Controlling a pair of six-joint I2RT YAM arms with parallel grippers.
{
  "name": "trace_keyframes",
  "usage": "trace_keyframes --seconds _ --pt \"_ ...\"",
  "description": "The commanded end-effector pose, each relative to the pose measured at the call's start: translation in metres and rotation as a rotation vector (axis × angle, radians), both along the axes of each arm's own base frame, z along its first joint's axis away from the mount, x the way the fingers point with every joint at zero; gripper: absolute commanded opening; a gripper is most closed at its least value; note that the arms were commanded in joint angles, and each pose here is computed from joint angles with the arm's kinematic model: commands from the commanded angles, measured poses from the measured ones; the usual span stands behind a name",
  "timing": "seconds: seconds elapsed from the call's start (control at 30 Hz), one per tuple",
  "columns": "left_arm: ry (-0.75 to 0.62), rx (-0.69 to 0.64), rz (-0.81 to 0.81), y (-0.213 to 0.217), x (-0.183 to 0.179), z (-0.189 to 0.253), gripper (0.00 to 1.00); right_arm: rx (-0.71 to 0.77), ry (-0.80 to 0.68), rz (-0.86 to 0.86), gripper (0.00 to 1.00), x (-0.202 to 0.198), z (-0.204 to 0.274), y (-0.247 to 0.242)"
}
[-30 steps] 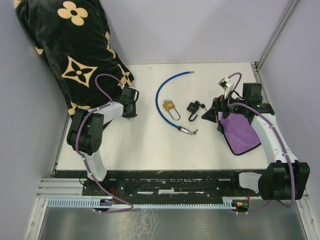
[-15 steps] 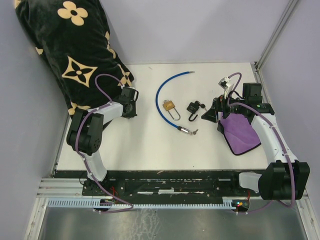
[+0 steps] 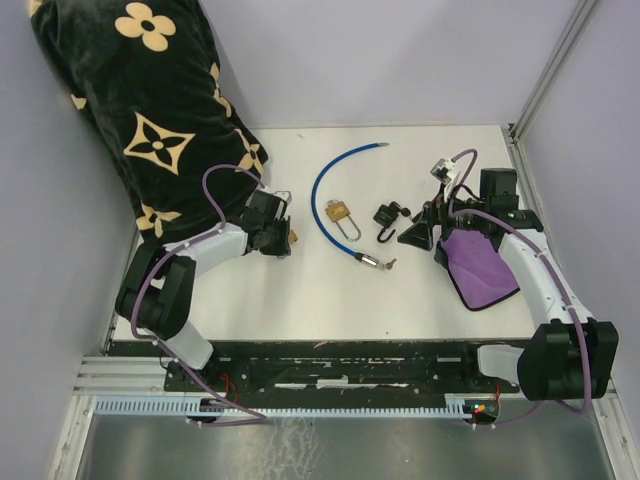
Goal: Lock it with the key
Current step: Pick up the lock from the center of the board.
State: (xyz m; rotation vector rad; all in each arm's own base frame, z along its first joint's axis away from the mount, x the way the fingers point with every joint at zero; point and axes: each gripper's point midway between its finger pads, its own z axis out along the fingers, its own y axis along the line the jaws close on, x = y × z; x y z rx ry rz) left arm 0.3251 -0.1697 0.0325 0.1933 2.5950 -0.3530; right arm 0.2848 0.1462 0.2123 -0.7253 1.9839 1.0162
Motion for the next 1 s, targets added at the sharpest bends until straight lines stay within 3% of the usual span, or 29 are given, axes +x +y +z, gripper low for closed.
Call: trace_keyframes --seconds 0.0,0.17,0.33,0.63,0.83,0.97 --pt "-0.038 -0.176 -0.067 -0.036 -0.009 0.04 0.03 -0.007 -0.17 0.175 0.99 -0.009 -0.003 0.023" --pt "-0.033 -0.254 -0.122 -0.051 -0.021 0.053 0.03 -0.115 -0.46 0.505 0.99 -0.038 -0.021 0.057" --pt "-0.027 -0.329 -0.171 -0.063 -0.032 0.063 0.03 -0.083 -0.681 0.693 0.99 -0.039 -0.017 0.079" --pt "-0.019 -0.429 -0.232 -0.08 -0.045 0.078 0.03 -0.201 -0.751 0.575 1.0 0.028 -0.052 0.142" --pt "0.0 -0.487 -0.23 -0.086 -0.049 0.08 0.03 -0.209 -0.755 0.503 0.97 0.036 -0.071 0.191" --pt "0.013 -0.534 -0.224 -0.091 -0.052 0.081 0.03 -0.233 -0.682 0.521 0.94 0.025 -0.091 0.2"
